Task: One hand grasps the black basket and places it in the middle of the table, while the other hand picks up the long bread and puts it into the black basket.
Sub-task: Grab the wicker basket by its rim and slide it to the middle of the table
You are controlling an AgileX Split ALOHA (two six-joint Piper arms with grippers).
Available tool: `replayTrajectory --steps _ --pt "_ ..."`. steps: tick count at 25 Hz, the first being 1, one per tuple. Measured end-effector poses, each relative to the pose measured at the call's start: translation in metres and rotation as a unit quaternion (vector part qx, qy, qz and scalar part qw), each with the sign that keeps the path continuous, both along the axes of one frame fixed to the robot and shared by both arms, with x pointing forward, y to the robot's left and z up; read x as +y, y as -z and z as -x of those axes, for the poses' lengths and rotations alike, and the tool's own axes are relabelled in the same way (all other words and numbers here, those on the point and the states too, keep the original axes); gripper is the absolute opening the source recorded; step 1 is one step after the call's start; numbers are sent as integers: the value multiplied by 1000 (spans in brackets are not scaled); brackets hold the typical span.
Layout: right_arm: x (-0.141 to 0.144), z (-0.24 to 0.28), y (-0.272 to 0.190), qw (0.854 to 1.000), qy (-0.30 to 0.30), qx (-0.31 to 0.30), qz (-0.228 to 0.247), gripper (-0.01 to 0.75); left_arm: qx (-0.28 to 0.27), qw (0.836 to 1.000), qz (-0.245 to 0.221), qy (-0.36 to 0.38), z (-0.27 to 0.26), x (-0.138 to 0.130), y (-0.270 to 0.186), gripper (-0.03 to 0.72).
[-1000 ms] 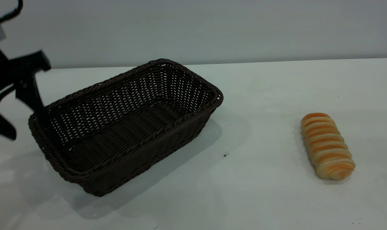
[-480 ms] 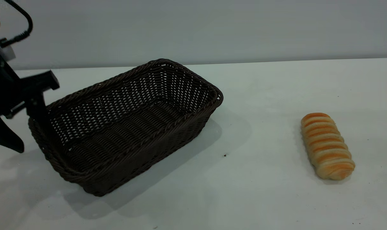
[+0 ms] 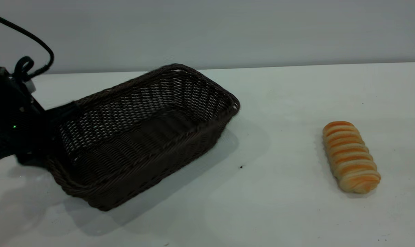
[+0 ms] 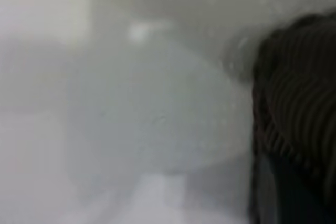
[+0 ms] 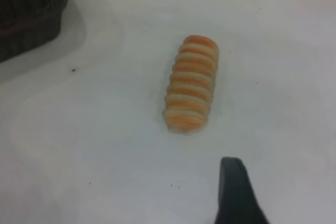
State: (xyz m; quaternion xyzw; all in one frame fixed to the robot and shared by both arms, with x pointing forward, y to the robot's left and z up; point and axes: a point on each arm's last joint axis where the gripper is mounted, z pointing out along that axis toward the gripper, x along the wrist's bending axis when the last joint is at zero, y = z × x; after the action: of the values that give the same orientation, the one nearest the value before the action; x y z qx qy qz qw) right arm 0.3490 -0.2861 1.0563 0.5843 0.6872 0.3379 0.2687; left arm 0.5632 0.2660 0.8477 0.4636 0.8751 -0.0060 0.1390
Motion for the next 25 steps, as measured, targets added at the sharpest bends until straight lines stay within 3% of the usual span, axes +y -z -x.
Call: replayTrajectory --steps 5,12,17,25 --pt "0 0 0 1000 0 0 0 441 -14 999 1 29 2 -3 -21 134" --pt "0 0 0 1000 0 0 0 441 -64 985 -11 157 -17 -9 -73 134" --pt "0 0 0 1000 0 0 0 441 -54 974 -17 217 -38 -18 -61 134" --pt "0 0 0 1000 0 0 1 441 -11 956 -7 292 -60 -58 -22 134"
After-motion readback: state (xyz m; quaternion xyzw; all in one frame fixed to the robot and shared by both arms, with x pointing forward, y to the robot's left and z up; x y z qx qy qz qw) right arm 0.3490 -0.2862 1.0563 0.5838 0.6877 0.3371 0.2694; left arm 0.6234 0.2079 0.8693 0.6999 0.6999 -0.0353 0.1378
